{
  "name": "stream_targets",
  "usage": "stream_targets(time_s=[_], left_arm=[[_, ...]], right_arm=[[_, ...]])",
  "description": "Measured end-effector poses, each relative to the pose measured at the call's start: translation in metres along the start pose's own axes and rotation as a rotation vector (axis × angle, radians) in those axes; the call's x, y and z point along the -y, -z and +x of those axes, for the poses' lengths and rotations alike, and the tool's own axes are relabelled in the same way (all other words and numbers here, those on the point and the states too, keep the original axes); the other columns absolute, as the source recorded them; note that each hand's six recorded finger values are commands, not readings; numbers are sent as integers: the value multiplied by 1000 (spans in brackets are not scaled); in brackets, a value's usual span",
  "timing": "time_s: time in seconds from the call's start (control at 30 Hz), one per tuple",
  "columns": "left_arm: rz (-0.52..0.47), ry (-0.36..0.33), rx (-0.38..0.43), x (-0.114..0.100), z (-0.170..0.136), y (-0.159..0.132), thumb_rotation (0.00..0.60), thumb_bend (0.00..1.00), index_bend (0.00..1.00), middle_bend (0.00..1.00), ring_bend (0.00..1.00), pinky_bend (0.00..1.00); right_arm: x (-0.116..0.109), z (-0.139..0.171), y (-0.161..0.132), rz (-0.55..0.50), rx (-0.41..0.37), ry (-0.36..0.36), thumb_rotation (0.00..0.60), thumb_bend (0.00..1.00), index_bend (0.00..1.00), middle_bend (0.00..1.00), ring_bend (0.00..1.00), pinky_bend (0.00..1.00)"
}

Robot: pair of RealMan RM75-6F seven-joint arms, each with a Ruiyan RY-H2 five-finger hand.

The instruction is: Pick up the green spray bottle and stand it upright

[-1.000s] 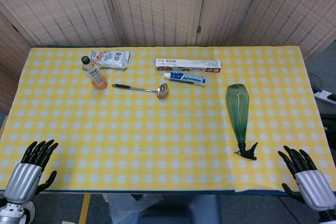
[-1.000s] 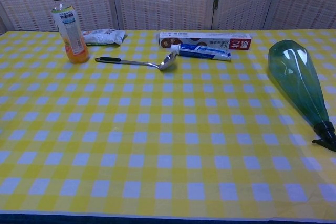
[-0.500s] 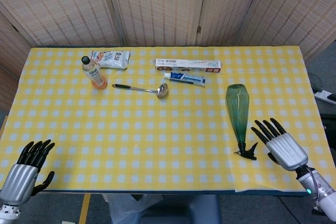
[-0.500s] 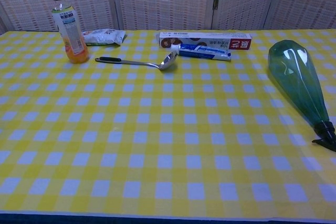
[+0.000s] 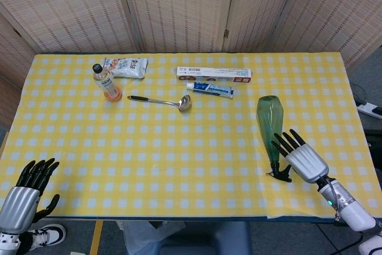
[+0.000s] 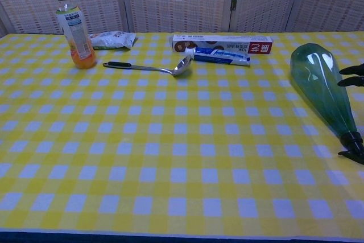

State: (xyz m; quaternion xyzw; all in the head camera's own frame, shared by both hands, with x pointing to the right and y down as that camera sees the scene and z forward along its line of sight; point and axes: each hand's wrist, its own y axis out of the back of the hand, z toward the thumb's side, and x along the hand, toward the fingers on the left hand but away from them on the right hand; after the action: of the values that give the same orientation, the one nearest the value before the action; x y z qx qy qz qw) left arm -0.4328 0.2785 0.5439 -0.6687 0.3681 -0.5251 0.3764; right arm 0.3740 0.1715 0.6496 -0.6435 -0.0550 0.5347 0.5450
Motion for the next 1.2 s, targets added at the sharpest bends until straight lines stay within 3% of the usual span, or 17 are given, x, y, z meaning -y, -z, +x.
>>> stream_targets(time_s=[0.23, 0.6, 0.97, 1.2], left_arm=[[-3, -8, -6, -2, -1, 1, 600, 451, 74, 89, 90, 0], [-10, -13, -17, -4, 0, 6, 600, 451, 74, 89, 90, 0], [-11, -16, -19, -5, -1, 6, 600, 451, 75, 89, 91, 0], [-20, -22, -12, -7, -2, 6, 600, 451, 75, 89, 91, 0]], right_arm=[[5, -17, -12, 67, -40, 45, 600, 333, 0, 0, 0, 0], [29, -29, -22, 75, -69, 27, 600, 334, 0, 0, 0, 0], [37, -42, -34, 91, -76, 61, 600, 334, 0, 0, 0, 0], [28, -52, -44, 88, -72, 100, 600, 334, 0, 0, 0, 0]])
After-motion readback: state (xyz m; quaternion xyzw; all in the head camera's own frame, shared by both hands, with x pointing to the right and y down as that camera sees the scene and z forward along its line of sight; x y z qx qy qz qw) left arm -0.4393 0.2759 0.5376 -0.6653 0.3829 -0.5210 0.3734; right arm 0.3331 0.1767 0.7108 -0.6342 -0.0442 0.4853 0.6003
